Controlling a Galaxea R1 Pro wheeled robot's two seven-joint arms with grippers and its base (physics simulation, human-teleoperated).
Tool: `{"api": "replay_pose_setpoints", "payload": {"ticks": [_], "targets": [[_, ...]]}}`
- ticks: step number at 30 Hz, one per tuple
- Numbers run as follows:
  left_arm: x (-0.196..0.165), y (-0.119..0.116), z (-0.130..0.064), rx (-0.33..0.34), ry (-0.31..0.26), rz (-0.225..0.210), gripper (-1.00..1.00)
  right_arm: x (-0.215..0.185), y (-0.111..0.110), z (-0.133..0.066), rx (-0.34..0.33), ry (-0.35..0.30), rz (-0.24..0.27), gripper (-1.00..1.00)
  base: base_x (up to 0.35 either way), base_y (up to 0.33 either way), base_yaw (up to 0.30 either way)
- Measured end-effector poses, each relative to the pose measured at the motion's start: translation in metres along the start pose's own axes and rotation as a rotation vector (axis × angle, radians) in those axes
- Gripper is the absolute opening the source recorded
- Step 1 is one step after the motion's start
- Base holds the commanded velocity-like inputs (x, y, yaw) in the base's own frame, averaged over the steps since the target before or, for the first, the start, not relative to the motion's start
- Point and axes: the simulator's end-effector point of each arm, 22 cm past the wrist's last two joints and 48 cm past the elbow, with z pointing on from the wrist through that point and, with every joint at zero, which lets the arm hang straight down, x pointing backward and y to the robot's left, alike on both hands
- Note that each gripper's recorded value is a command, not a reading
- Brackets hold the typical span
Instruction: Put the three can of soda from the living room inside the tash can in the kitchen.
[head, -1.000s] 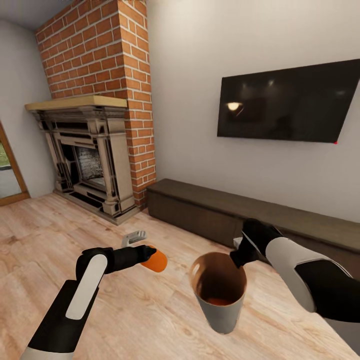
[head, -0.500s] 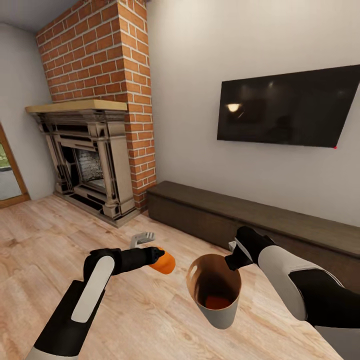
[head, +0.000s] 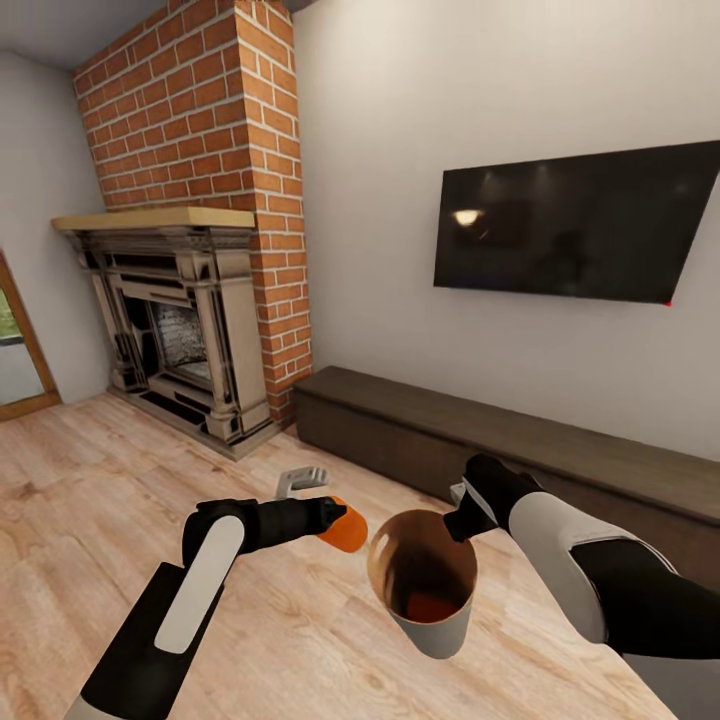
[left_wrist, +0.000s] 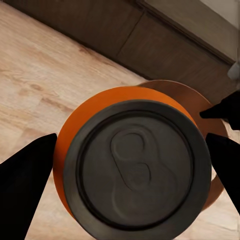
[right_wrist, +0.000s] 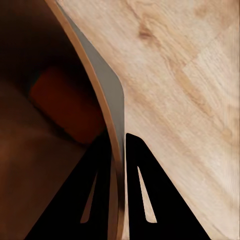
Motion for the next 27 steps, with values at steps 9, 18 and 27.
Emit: {"api": "replay_pose_setpoints", "payload": {"ticks": [9, 18, 27], "targets": [[-0.016, -0.008, -0.008, 0.003, 0.0, 0.0, -1.0, -0.008, 0.002, -0.017, -0.018, -0.002, 0.013, -1.0, 0.0, 0.0, 0.0], [-0.018, -0.018, -0.009, 0.019, 0.007, 0.011, -1.0, -0.01, 0.003, -0.022, -0.028, -0.002, 0.018, -1.0, 0.0, 0.0, 0.0], [-0.014, -0.047, -0.01, 0.142, 0.016, 0.017, -1.0, -0.01, 0.003, -0.022, -0.022, 0.0, 0.013, -1.0, 0.0, 0.0, 0.0]]}}
